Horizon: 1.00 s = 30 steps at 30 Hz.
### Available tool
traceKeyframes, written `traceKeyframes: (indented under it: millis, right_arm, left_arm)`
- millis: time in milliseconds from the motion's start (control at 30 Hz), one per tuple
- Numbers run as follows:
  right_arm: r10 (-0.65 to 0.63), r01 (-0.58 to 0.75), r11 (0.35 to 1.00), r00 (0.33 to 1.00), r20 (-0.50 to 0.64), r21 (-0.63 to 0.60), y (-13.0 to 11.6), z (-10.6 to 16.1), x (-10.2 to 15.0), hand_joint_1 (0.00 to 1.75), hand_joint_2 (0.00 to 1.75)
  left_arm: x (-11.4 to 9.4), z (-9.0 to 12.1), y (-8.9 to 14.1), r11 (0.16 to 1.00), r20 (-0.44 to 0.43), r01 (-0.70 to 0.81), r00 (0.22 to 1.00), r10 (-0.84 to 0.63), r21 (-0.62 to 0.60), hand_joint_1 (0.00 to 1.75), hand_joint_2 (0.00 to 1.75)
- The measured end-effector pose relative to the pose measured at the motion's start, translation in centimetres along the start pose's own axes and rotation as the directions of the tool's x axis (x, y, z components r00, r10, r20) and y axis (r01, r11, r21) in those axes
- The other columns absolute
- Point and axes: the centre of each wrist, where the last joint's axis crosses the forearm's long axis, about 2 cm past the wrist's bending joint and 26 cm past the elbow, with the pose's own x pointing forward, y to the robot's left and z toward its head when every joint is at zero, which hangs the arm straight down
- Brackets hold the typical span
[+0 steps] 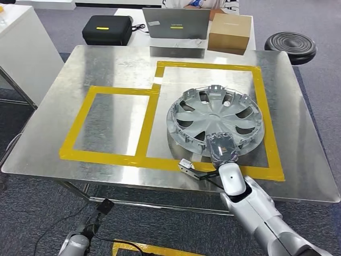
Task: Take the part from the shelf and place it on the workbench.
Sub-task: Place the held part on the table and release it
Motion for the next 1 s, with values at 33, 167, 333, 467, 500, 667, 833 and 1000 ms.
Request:
traceKeyframes:
  millis: [33, 167, 333, 467, 500, 667, 833, 1000]
  right_arm:
    - [0.003, -0.003, 1.000, 1.000, -0.002, 0.013, 0.2, 0.1, 0.1, 1.38, 1.75]
    - [0.005, -0.005, 0.999, 1.000, -0.001, 0.034, 0.5, 0.2, 0.3, 0.00, 1.31]
    - [-0.031, 0.031, 0.999, 0.999, 0.034, 0.011, 0.7, 0.5, 0.4, 0.00, 0.00]
    - [-0.095, 0.096, 0.995, 0.993, 0.065, -0.021, 0.4, 0.6, 0.5, 0.00, 0.00]
    - [-0.113, 0.115, 0.993, 0.991, 0.075, -0.025, 0.2, 0.7, 0.6, 0.00, 0.00]
    - [-0.183, 0.193, 0.977, 0.977, 0.111, -0.091, -1.3, 0.4, 0.8, 0.00, 0.00]
    - [-0.222, 0.241, 0.953, 0.968, 0.120, -0.184, -3.1, 0.5, 0.7, 0.00, 0.00]
    - [-0.269, 0.296, 0.920, 0.953, 0.137, -0.256, -5.1, 0.5, 0.4, 0.00, 0.00]
  left_arm:
    - [-0.1, 0.0, 0.0, 1.000, -0.002, 0.002, 1.000, -0.002, 0.001, 0.00, 0.00]
    - [-0.2, 0.1, 0.2, 1.000, -0.005, 0.007, 1.000, -0.007, 0.007, 0.00, 0.00]
    - [-0.4, 0.1, 0.2, 1.000, -0.009, 0.000, 1.000, 0.000, 0.011, 0.00, 0.00]
    - [-0.5, 0.2, 0.2, 1.000, -0.011, -0.006, 1.000, 0.006, 0.017, 0.00, 0.00]
    - [-0.6, 0.2, 0.1, 1.000, -0.013, -0.009, 1.000, 0.009, 0.017, 0.00, 0.00]
    - [-0.8, 0.3, 0.1, 1.000, -0.015, -0.020, 1.000, 0.020, 0.022, 0.00, 0.00]
    - [-1.0, 0.4, 0.1, 0.999, -0.018, -0.027, 0.999, 0.028, 0.026, 0.00, 0.00]
    - [-1.2, 0.5, 0.0, 0.999, -0.019, -0.030, 0.999, 0.031, 0.030, 0.00, 0.00]
